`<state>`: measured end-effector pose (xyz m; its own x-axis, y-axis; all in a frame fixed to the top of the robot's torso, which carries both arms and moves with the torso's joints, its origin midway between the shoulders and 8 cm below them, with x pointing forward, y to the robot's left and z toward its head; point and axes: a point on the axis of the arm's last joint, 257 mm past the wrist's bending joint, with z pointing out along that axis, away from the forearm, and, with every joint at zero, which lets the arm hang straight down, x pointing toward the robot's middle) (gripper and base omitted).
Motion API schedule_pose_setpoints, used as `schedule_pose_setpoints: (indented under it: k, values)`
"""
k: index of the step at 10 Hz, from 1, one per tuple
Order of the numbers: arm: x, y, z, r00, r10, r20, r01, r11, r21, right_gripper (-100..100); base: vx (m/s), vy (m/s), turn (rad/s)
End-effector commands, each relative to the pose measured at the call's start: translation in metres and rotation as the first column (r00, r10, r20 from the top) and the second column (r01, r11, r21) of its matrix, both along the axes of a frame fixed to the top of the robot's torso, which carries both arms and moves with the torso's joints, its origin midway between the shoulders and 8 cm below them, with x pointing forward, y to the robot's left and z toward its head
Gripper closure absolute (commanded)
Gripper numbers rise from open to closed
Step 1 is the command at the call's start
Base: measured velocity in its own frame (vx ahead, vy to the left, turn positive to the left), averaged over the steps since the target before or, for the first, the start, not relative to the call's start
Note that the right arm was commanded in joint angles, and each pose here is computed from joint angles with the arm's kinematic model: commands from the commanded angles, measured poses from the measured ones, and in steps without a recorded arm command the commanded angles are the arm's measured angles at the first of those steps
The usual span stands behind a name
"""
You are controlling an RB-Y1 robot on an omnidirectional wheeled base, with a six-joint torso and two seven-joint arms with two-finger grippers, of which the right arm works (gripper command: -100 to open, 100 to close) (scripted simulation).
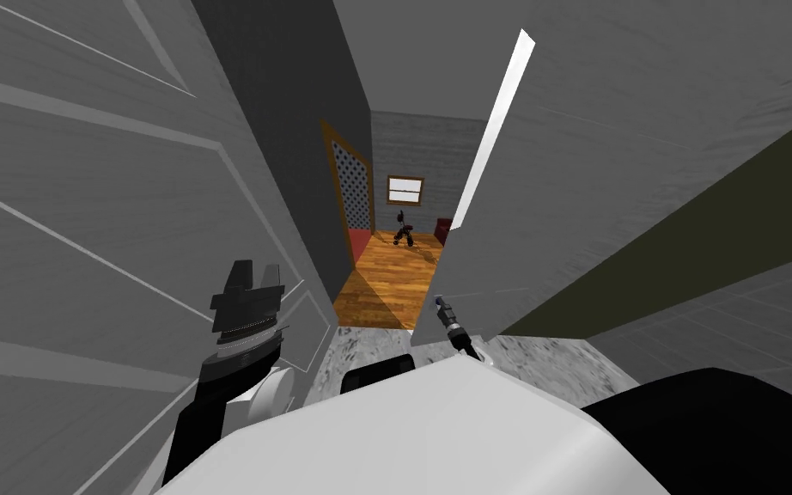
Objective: Pull the door open
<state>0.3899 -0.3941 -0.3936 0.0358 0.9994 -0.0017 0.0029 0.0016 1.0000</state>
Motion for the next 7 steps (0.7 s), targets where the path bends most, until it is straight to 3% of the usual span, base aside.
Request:
schedule_pose_setpoints:
  k: [1, 2, 3, 7]
  values:
    - [-0.003, 0.001, 0.002, 0.9998, 0.019, 0.003, -0.019, 1.000, 0.001, 100, -0.180, -0.046, 0.085]
    - [-0.002, 0.001, 0.000, 0.9999, 0.013, 0.000, -0.013, 1.000, 0.001, 100, -0.076, -0.014, 0.017]
    - [-0.015, 0.002, -0.001, 0.9992, 0.040, -0.001, -0.040, 0.999, 0.000, 100, -0.141, -0.044, 0.117]
    - [-0.041, 0.003, 0.001, 0.9949, 0.101, 0.003, -0.101, 0.995, -0.002, 100, -0.192, -0.056, 0.102]
